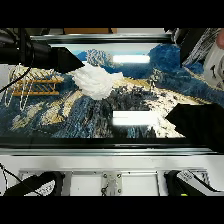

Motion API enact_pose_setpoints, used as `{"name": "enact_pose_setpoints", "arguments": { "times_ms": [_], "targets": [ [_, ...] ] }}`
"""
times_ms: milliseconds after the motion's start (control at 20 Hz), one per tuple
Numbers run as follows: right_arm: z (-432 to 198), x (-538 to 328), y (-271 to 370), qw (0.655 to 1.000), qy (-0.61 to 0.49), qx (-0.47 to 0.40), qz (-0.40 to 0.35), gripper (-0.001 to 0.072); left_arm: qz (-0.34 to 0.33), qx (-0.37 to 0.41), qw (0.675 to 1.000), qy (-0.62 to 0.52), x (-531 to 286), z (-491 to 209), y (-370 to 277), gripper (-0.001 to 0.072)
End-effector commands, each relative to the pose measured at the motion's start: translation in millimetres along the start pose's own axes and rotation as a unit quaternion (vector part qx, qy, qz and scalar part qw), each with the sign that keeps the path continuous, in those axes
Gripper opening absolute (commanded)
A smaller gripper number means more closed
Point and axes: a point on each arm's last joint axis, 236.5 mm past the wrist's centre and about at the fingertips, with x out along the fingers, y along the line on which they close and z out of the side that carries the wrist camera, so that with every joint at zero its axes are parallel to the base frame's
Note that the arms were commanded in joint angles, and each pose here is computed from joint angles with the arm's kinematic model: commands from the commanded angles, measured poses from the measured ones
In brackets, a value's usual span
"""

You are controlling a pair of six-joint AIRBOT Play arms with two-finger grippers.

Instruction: Fold the clothes and pants, and hang the long-sleeved shirts on hangers.

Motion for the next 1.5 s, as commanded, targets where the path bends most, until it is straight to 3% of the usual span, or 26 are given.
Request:
{"name": "enact_pose_setpoints", "arguments": {
  "times_ms": [0,250,300,350,400,800,900,1050,1100,1150,1400,1450],
  "targets": [
    [-2,-12,-21,1.0,0.01,0.014,-0.025,0.001,0.0,0.008,1.0,0.0,0,0,0,0.0013],
    [3,-21,-17,1.0,0.005,0.004,-0.013,0.0028,0.0,0.011,1.0,0.0,0,0,0,0.0013],
    [4,-23,-15,1.0,0.003,0.001,-0.008,0.0101,0.0,0.013,1.0,0.0,0,0,0,0.0013],
    [5,-25,-16,1.0,0.001,0.002,-0.008,0.0314,0.0,0.016,1.0,0.0,0,0,0,0.0013],
    [8,-26,-15,1.0,-0.004,0.003,-0.007,0.0458,0.0,0.017,1.0,0.0,0,0,0,0.0013],
    [80,-88,4,0.987,-0.144,0.031,0.063,0.0467,0.0,0.03,1.0,0.0,0,0,0,0.0013],
    [92,-106,18,0.979,-0.167,0.056,0.105,0.0467,0.0,0.03,1.0,0.0,0,0,0,0.0014],
    [110,-150,70,0.949,-0.208,0.042,0.232,0.0462,0.002,0.038,0.999,-0.013,0,6,1,0.0013],
    [113,-160,82,0.94,-0.216,0.033,0.26,0.043,0.004,0.039,0.999,-0.02,-1,10,1,0.0013],
    [115,-176,100,0.925,-0.229,0.015,0.303,0.0321,0.005,0.039,0.999,-0.026,-1,12,1,0.0013],
    [69,-284,227,0.781,-0.227,-0.062,0.579,0.0328,0.019,0.026,0.999,-0.034,-7,15,16,0.0013],
    [40,-316,256,0.733,-0.199,-0.081,0.645,0.0328,0.026,0.019,0.999,-0.036,-11,16,23,0.0013]
  ]
}}
